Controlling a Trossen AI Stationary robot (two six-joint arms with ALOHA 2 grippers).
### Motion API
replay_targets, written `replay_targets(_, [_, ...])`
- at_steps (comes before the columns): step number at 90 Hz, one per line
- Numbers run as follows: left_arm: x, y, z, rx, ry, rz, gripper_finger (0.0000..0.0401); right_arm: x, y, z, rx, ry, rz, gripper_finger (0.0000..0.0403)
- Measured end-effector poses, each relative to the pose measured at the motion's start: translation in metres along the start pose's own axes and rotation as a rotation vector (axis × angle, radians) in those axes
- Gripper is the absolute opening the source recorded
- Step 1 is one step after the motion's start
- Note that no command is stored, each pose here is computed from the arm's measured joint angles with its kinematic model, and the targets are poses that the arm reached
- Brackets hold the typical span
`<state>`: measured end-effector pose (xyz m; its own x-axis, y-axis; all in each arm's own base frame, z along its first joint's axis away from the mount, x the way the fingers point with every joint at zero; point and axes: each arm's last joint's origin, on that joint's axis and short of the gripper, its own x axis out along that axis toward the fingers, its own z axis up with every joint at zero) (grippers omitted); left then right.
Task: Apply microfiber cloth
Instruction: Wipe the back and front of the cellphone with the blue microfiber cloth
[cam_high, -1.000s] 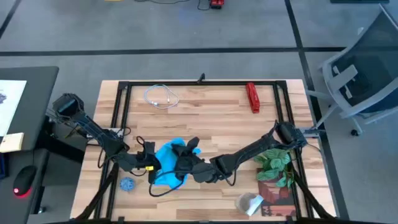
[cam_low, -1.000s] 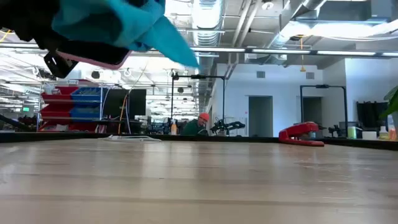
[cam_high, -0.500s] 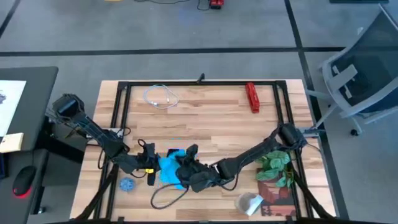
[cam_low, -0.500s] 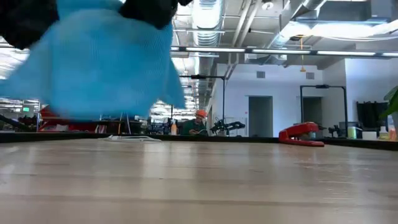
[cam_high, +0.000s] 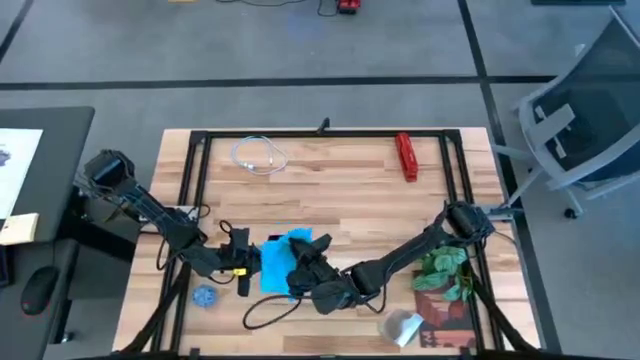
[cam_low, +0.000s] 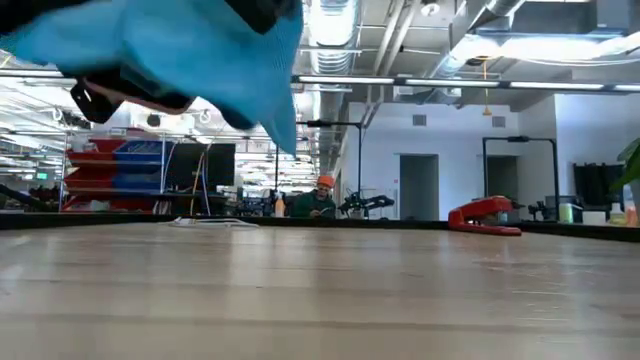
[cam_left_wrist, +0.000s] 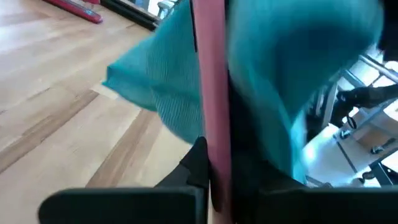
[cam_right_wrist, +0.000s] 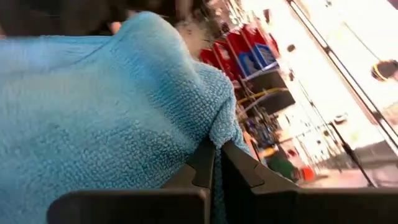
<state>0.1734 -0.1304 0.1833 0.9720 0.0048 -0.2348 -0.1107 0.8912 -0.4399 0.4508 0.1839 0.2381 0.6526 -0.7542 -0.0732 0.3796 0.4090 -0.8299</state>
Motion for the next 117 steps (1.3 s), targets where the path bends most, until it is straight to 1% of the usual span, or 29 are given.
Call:
replay_targets(7, [0.000,0.000,-0.001,0.004,0.006,0.000,0.0011,0.000,0.001,0.000,0.054,-0.005,0.009,0.0000])
replay_targets(11, [0.000,0.000,-0.001,0.006,0.007,0.000,0.0011,0.000,0.001,0.000,0.101,-0.020,0.037,0.0000])
replay_targets(20, [0.000,0.000,-0.002,0.027,0.013,-0.008,0.0011,-0.001,0.005,-0.001,0.207,-0.071,0.163,0.0000])
replay_targets(29, [0.000,-0.001,0.000,0.043,-0.001,-0.029,0.0011,-0.002,0.009,-0.003,0.271,-0.085,0.281,0.0000])
replay_targets(37, [0.000,-0.002,0.000,0.060,-0.006,-0.023,0.0011,-0.003,0.014,-0.008,0.270,-0.067,0.355,0.0000])
replay_targets(52, [0.001,-0.003,0.003,0.057,-0.028,-0.015,0.0011,-0.015,0.023,-0.018,0.194,-0.011,0.419,0.0000])
replay_targets(58, [0.001,-0.004,0.004,0.050,-0.037,-0.020,0.0011,-0.020,0.028,-0.025,0.154,0.031,0.429,0.0000])
replay_targets(67, [0.000,-0.010,0.010,0.021,-0.054,-0.068,0.0011,-0.027,0.034,-0.039,0.114,0.112,0.384,0.0000])
replay_targets(73, [-0.001,-0.009,0.009,0.048,-0.058,-0.060,0.0011,-0.030,0.033,-0.044,0.135,0.151,0.351,0.0000])
replay_targets(80, [0.000,-0.009,0.011,0.059,-0.079,-0.052,0.0011,-0.040,0.033,-0.044,0.180,0.155,0.355,0.0000])
replay_targets(86, [-0.001,-0.009,0.012,0.055,-0.102,-0.034,0.0011,-0.048,0.035,-0.040,0.201,0.132,0.369,0.0000])
replay_targets(93, [0.000,-0.007,0.012,0.060,-0.122,0.017,0.0011,-0.058,0.037,-0.032,0.217,0.080,0.394,0.0000])
replay_targets(102, [0.000,-0.005,0.014,0.050,-0.163,0.074,0.0011,-0.068,0.037,-0.020,0.199,-0.013,0.407,0.0000])
replay_targets(110, [0.000,-0.004,0.016,0.035,-0.184,0.087,0.0011,-0.069,0.034,-0.009,0.192,-0.090,0.395,0.0000])
replay_targets(117, [0.000,-0.005,0.017,0.018,-0.201,0.085,0.0011,-0.064,0.029,-0.001,0.200,-0.134,0.370,0.0000])
